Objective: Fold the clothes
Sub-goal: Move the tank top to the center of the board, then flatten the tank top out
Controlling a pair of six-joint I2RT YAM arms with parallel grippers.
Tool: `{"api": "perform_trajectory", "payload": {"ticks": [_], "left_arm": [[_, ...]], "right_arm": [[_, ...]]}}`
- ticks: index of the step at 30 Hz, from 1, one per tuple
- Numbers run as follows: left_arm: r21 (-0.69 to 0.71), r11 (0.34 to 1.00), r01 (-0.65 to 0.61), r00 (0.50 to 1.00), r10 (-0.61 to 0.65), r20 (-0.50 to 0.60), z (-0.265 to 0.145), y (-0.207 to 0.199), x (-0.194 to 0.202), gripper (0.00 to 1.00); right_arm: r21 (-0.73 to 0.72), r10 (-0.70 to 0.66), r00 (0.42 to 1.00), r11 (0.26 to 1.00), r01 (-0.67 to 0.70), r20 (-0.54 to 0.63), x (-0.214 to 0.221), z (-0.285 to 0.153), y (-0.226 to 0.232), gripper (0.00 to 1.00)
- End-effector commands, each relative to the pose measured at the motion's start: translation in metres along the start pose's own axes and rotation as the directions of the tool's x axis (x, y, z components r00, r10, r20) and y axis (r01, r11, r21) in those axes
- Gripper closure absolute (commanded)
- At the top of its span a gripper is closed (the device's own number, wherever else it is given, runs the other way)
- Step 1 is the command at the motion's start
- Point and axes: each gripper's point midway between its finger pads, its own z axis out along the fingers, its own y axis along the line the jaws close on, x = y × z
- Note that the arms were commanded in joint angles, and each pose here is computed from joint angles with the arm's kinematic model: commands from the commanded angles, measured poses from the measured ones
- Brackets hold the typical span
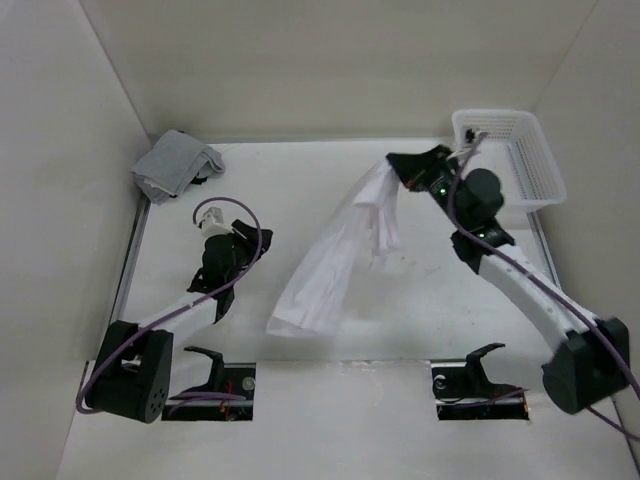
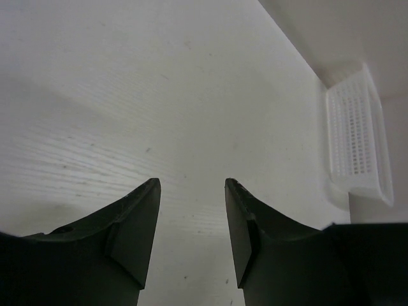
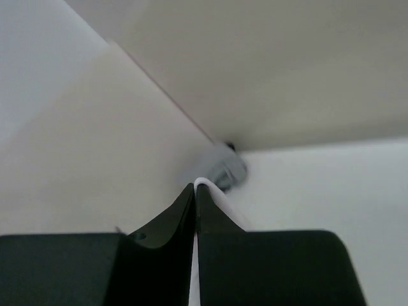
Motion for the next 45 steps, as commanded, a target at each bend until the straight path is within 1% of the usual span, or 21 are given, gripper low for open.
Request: {"api": "perform_trajectory", "payload": {"ticks": [1, 2, 3, 4, 6, 8, 10, 11, 12, 13, 15, 16, 18, 22, 23, 24, 27, 30, 33, 40, 45], "left_arm": [[-0.037, 0.999, 0.036, 0.999, -0.036, -0.002, -0.007, 0.016, -0.005, 0.57], [-0.044, 0.999, 0.031, 1.000, -0.032, -0.001, -0.008, 0.018, -0.005, 0.57], [-0.047, 0.999, 0.021, 1.000, -0.022, -0.007, -0.008, 0.018, -0.003, 0.58], [-0.053, 0.999, 0.009, 1.000, -0.011, -0.029, -0.008, 0.018, 0.003, 0.59], [-0.078, 0.996, -0.032, 0.998, 0.028, -0.061, -0.010, 0.023, 0.012, 0.59], [-0.145, 0.985, -0.095, 0.991, 0.080, -0.103, -0.015, 0.038, 0.025, 0.61], [-0.186, 0.973, -0.138, 0.984, 0.113, -0.138, -0.019, 0.047, 0.032, 0.62], [-0.208, 0.965, -0.161, 0.979, 0.129, -0.157, -0.022, 0.052, 0.035, 0.62], [-0.240, 0.951, -0.194, 0.972, 0.152, -0.181, -0.026, 0.059, 0.039, 0.62], [-0.253, 0.944, -0.212, 0.967, 0.165, -0.195, -0.028, 0.062, 0.041, 0.62], [-0.277, 0.927, -0.252, 0.952, 0.187, -0.240, -0.032, 0.068, 0.052, 0.61], [-0.273, 0.924, -0.269, 0.944, 0.196, -0.267, -0.032, 0.067, 0.059, 0.61], [-0.267, 0.915, -0.301, 0.925, 0.212, -0.315, -0.034, 0.067, 0.072, 0.61], [-0.292, 0.915, -0.277, 0.927, 0.175, -0.332, -0.037, 0.075, 0.077, 0.65], [-0.296, 0.917, -0.268, 0.929, 0.165, -0.330, -0.038, 0.076, 0.077, 0.65], [-0.299, 0.925, -0.237, 0.941, 0.142, -0.306, -0.040, 0.077, 0.071, 0.66], [-0.281, 0.950, -0.135, 0.976, 0.079, -0.201, -0.043, 0.063, 0.046, 0.67], [-0.245, 0.969, -0.021, 0.998, 0.007, -0.058, -0.051, 0.044, 0.008, 0.67], [-0.205, 0.978, 0.046, 0.997, -0.033, 0.068, -0.064, 0.028, -0.032, 0.67], [-0.183, 0.981, 0.062, 0.978, -0.023, 0.209, -0.091, 0.015, -0.082, 0.67], [-0.151, 0.985, 0.084, 0.975, -0.050, 0.217, -0.093, 0.002, -0.087, 0.67]], "right_arm": [[0.118, 0.184, 0.973, 0.979, -0.168, -0.140, 0.099, 0.012, -0.098, 0.93], [0.197, 0.241, 0.954, 0.959, -0.205, -0.178, 0.127, 0.016, -0.143, 0.88], [0.238, 0.269, 0.946, 0.945, -0.222, -0.184, 0.137, 0.016, -0.163, 0.84], [0.269, 0.291, 0.939, 0.934, -0.237, -0.184, 0.144, 0.014, -0.175, 0.72], [0.296, 0.269, 0.946, 0.932, -0.208, -0.182, 0.146, 0.008, -0.181, 0.59], [0.330, 0.246, 0.947, 0.929, -0.169, -0.207, 0.155, -0.002, -0.181, 0.55], [0.361, 0.217, 0.938, 0.926, -0.110, -0.270, 0.172, -0.015, -0.175, 0.55], [0.376, 0.202, 0.929, 0.923, -0.075, -0.310, 0.185, -0.023, -0.171, 0.59], [0.400, 0.182, 0.908, 0.916, -0.018, -0.376, 0.205, -0.035, -0.167, 0.68], [0.407, 0.173, 0.893, 0.913, 0.013, -0.415, 0.217, -0.042, -0.164, 0.72], [0.405, 0.141, 0.820, 0.907, 0.118, -0.554, 0.258, -0.065, -0.149, 0.85], [0.383, 0.126, 0.779, 0.911, 0.155, -0.615, 0.279, -0.076, -0.136, 0.87], [0.299, 0.077, 0.698, 0.932, 0.203, -0.712, 0.320, -0.097, -0.098, 0.86], [0.136, -0.038, 0.614, 0.963, 0.234, -0.788, 0.365, -0.124, -0.031, 0.78], [0.123, -0.047, 0.610, 0.964, 0.234, -0.791, 0.369, -0.126, -0.024, 0.77], [0.076, -0.078, 0.596, 0.971, 0.229, -0.799, 0.382, -0.128, -0.003, 0.73], [0.009, -0.145, 0.555, 0.964, 0.265, -0.819, 0.409, -0.126, 0.020, 0.66], [-0.007, -0.192, 0.541, 0.945, 0.326, -0.818, 0.427, -0.121, 0.026, 0.63], [-0.003, -0.219, 0.521, 0.924, 0.383, -0.825, 0.441, -0.114, 0.023, 0.62], [0.005, -0.252, 0.458, 0.872, 0.489, -0.853, 0.456, -0.111, 0.016, 0.62], [-0.002, -0.258, 0.413, 0.850, 0.527, -0.873, 0.466, -0.118, 0.013, 0.62]]}}
